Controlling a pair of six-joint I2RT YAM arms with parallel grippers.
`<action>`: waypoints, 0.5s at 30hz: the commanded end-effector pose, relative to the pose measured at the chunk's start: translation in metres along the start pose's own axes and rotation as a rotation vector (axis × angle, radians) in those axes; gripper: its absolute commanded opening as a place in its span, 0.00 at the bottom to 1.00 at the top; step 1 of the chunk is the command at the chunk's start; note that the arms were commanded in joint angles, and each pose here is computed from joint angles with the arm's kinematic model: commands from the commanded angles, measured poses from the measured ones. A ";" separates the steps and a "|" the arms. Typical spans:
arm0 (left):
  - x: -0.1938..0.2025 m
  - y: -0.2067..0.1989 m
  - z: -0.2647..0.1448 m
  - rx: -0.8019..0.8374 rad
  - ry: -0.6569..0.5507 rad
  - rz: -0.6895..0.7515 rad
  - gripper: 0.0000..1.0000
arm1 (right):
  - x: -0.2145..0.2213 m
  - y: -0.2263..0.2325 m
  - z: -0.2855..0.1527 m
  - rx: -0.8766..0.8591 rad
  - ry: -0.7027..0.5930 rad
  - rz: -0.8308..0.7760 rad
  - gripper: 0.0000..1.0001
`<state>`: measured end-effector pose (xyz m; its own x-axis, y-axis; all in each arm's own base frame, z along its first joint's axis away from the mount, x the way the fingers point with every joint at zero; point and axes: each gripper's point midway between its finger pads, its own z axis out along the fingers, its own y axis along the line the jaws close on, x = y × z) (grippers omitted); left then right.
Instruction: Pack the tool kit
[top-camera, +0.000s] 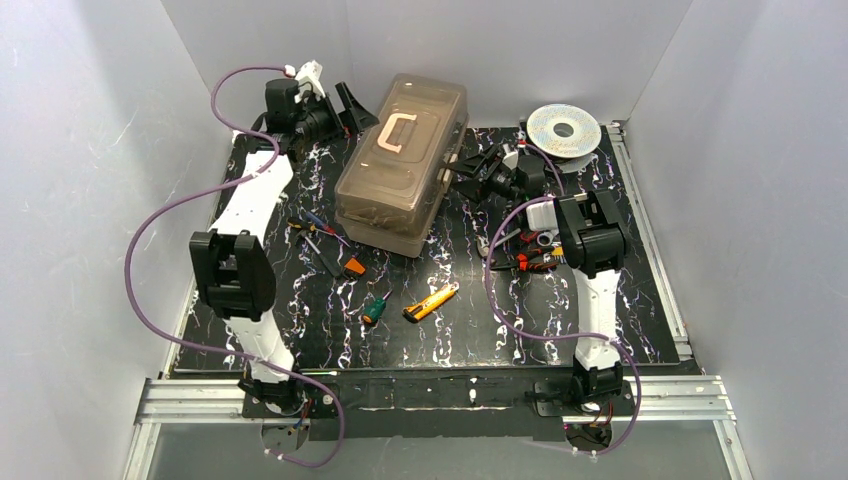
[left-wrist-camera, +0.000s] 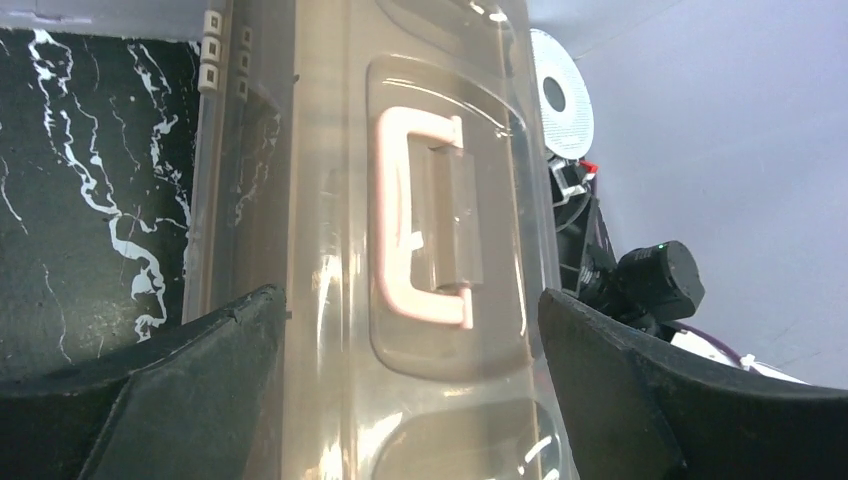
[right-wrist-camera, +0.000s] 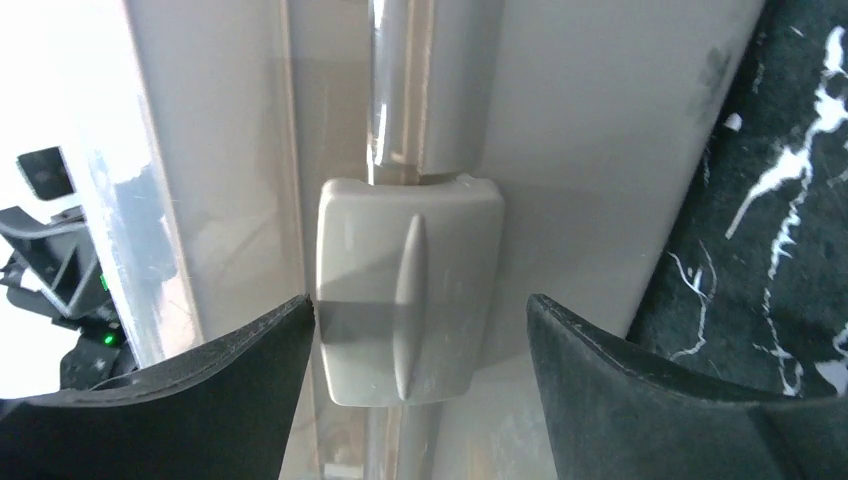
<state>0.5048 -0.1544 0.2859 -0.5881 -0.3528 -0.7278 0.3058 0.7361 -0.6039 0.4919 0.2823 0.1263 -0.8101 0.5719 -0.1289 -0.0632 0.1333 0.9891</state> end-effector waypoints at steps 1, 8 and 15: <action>0.016 0.010 0.022 0.017 0.072 -0.065 0.98 | 0.000 0.046 0.010 -0.154 0.063 -0.084 0.85; 0.036 0.024 0.057 0.078 0.156 -0.171 0.98 | -0.001 0.053 0.014 -0.205 0.075 -0.095 0.75; 0.060 0.032 0.066 0.106 0.195 -0.214 0.98 | -0.003 0.064 0.010 -0.315 0.064 -0.030 0.43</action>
<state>0.5455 -0.1700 0.2037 -0.7332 -0.3987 -0.5509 0.2097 0.6381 -0.7408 0.5009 0.2876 0.1331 -0.8423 0.5326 -0.0826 -0.0963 0.0020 0.9953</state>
